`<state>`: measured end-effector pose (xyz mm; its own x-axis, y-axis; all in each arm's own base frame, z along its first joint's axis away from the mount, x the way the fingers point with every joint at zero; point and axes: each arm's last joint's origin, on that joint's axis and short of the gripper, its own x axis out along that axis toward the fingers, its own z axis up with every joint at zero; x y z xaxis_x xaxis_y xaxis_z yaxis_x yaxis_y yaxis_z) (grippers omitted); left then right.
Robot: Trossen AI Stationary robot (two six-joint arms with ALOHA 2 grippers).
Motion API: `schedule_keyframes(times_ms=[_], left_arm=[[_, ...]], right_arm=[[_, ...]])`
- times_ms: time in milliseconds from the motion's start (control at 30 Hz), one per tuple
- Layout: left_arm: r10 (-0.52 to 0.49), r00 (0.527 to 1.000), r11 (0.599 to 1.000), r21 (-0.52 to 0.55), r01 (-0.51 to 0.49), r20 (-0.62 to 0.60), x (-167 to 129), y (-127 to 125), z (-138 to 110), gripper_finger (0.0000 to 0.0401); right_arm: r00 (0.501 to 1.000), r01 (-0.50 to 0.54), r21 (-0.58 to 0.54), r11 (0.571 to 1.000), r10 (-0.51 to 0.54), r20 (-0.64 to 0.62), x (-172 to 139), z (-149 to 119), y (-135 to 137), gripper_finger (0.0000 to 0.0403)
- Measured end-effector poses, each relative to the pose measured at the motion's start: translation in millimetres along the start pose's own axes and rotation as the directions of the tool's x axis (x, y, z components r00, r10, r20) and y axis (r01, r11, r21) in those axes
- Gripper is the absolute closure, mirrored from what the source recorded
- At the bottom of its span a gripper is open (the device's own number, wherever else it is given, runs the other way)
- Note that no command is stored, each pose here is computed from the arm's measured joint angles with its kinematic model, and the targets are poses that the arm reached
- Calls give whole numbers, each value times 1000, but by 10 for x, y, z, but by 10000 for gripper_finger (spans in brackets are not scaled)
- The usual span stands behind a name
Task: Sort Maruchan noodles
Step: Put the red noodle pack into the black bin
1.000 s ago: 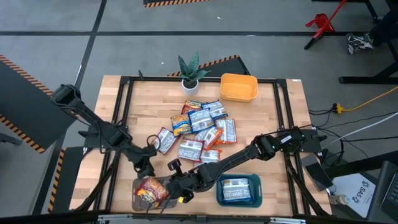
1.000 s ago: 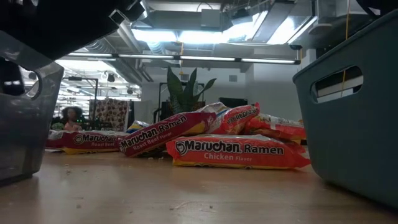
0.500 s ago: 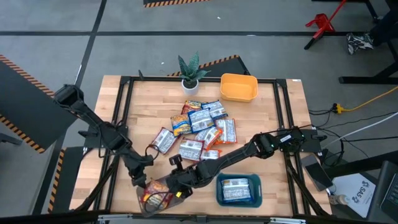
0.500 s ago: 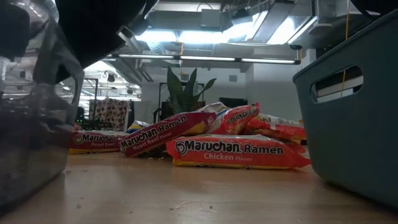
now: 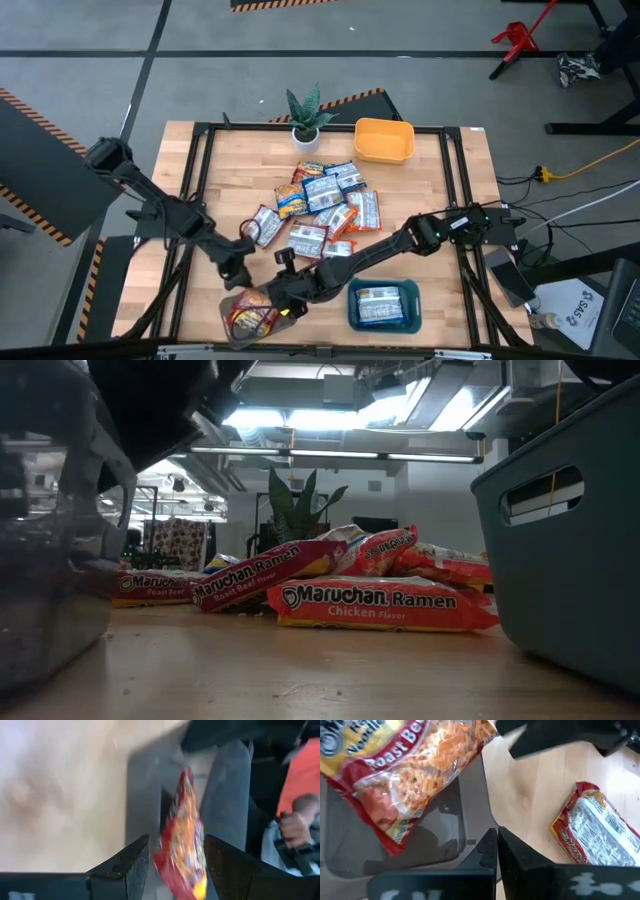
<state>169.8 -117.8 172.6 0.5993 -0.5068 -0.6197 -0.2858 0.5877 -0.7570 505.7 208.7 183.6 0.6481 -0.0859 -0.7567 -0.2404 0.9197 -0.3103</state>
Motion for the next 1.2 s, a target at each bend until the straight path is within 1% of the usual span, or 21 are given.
schedule_keyframes(times_ms=[133,300,467,600,767,833,933,1100,1200], left_arm=[[8,999,1000,17,-8,40,-7,24,81,220],[-8,1000,1000,5,8,16,-9,25,93,220],[-11,1000,1000,-14,11,3,-9,25,86,220],[-18,1000,999,-39,18,-7,-6,11,60,220],[-84,993,992,-99,75,-86,-1,-54,-11,220],[-96,988,987,-142,78,-123,0,-70,-55,220],[-118,970,976,-204,74,-211,-1,-99,-149,220],[-139,952,952,-302,52,-274,-5,-142,-262,220],[-175,939,944,-322,74,-297,-11,-179,-282,220]], right_arm=[[1000,5,24,1000,-4,-17,73,-40,28,402],[999,9,35,999,-8,-43,129,-86,50,402],[997,61,55,997,-58,-40,132,-81,26,402],[997,74,121,990,-69,-46,149,-90,-23,402],[996,79,167,983,-71,-52,172,-98,-91,402],[996,77,175,981,-69,-51,184,-99,-123,402],[996,79,204,976,-70,-52,194,-101,-154,402],[994,103,240,965,-92,-59,210,-111,-205,402],[993,111,246,963,-99,-64,219,-117,-236,402]])
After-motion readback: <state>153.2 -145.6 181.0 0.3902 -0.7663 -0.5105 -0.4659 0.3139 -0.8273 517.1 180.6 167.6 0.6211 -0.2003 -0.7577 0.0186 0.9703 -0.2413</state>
